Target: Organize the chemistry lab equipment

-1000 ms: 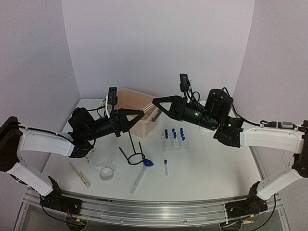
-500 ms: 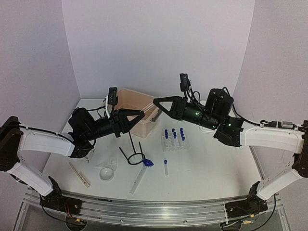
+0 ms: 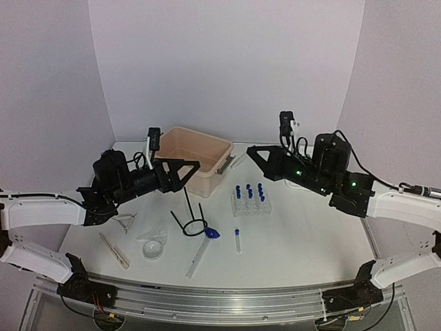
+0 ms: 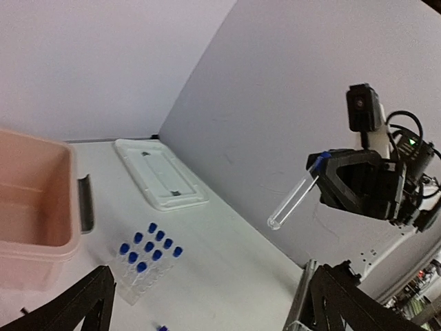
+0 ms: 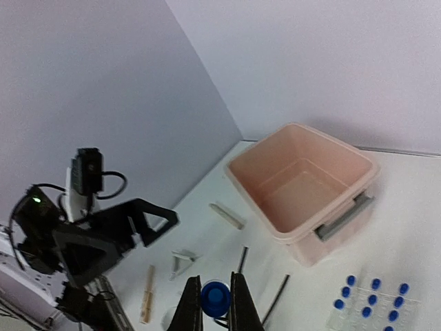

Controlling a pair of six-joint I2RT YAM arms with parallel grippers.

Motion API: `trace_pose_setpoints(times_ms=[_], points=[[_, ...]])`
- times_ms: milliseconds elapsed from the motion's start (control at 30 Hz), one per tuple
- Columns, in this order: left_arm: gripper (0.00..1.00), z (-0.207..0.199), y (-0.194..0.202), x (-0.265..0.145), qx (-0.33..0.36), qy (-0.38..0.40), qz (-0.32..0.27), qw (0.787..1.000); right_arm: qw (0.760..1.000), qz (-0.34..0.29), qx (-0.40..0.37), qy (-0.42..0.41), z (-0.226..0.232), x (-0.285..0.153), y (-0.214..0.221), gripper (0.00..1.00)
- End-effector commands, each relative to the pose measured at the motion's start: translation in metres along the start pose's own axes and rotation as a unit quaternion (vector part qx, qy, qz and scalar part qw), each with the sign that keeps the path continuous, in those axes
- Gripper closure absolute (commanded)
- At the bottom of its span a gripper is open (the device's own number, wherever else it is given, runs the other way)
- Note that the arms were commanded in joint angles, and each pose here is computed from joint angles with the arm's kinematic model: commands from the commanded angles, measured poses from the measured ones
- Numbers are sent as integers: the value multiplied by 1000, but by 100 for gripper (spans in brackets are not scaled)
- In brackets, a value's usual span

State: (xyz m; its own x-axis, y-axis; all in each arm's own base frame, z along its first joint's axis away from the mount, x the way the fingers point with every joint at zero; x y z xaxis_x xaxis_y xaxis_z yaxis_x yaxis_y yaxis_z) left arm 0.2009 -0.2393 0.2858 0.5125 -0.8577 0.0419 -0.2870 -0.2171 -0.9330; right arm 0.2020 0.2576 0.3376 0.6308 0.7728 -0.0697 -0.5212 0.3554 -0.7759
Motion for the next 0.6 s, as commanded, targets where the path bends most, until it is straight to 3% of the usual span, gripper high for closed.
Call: trace_pose_setpoints(times_ms=[0,167,567], points=[[0,25,14,-20,-11,-185,48,981,983,45,-93,151,-47,0,36,100],[0,31,14,-29,-23,-241,59,968,967,76,-135,204,-70,20,58,100],[0,30,13,-36,-38,-247,54,967,941,97,-181,270,-102,45,88,100]])
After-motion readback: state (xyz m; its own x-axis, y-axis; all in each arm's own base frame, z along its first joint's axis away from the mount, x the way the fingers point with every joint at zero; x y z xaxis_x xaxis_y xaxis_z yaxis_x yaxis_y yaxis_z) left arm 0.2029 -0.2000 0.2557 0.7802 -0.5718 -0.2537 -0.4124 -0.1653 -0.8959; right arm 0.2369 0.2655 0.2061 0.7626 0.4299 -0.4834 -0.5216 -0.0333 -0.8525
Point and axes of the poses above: each gripper's point midway between its finger pads, its own x axis out along the fingers, its own z axis along the line the jaws close on, y = z × x, the point moved 10 cm from there along -x, back along the fingers, and after that the axes turned 10 degrees about x, right-handed, at the moved point
